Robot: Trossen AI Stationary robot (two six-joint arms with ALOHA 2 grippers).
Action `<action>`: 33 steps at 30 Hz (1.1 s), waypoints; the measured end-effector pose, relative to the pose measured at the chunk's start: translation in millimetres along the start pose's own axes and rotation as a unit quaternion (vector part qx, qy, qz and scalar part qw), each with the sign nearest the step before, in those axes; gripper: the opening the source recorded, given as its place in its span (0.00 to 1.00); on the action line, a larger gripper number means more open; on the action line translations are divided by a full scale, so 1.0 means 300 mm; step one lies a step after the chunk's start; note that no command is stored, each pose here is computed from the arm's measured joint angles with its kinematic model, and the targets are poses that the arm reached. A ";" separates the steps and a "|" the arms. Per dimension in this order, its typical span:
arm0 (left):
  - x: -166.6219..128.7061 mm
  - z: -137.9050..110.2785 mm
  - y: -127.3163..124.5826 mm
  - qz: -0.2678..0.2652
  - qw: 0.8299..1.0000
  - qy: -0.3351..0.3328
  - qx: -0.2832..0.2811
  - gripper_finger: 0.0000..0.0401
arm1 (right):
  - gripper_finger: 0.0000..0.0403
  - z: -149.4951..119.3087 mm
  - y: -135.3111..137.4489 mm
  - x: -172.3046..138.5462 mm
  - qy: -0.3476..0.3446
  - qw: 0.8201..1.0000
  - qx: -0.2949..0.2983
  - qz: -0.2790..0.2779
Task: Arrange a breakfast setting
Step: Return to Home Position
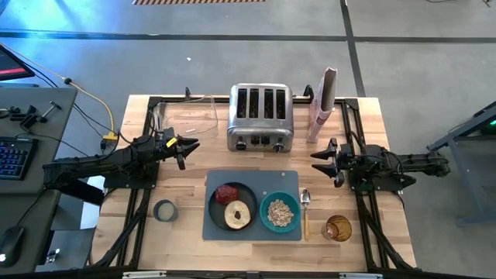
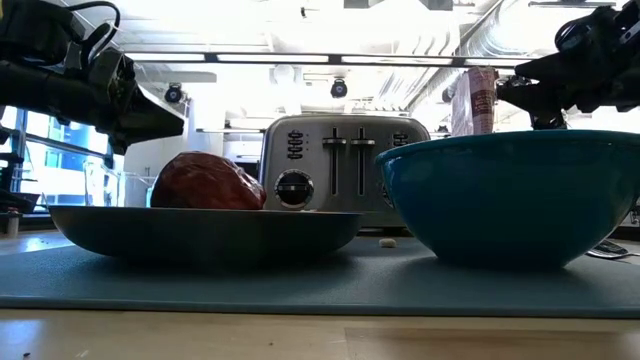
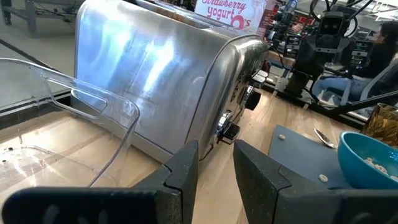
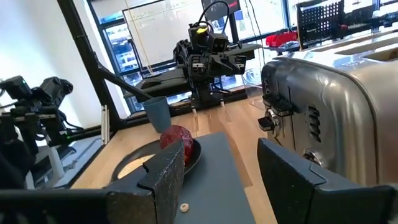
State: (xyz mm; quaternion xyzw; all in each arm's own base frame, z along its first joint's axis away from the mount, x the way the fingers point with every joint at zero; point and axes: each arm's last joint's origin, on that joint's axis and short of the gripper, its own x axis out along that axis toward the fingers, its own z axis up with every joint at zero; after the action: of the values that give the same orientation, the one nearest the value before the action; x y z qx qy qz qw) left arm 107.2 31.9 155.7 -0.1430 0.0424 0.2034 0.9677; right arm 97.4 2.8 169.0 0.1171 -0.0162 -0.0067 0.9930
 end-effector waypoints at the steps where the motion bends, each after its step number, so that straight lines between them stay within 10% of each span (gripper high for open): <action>1: 0.000 0.000 0.000 0.000 1.000 0.000 0.000 0.22 | 0.46 0.000 0.000 0.000 0.000 1.000 -0.003 0.000; 33: -0.001 0.001 -0.001 -0.001 1.000 -0.002 0.000 0.22 | 0.46 0.005 -0.024 0.000 -0.012 0.995 0.096 -0.035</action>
State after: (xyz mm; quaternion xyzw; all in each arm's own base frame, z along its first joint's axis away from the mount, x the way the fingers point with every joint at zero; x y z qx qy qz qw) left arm 106.9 31.7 156.1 -0.1428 0.0404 0.2025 0.9680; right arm 97.3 -4.6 168.6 0.2120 -0.0242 -0.0412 0.9761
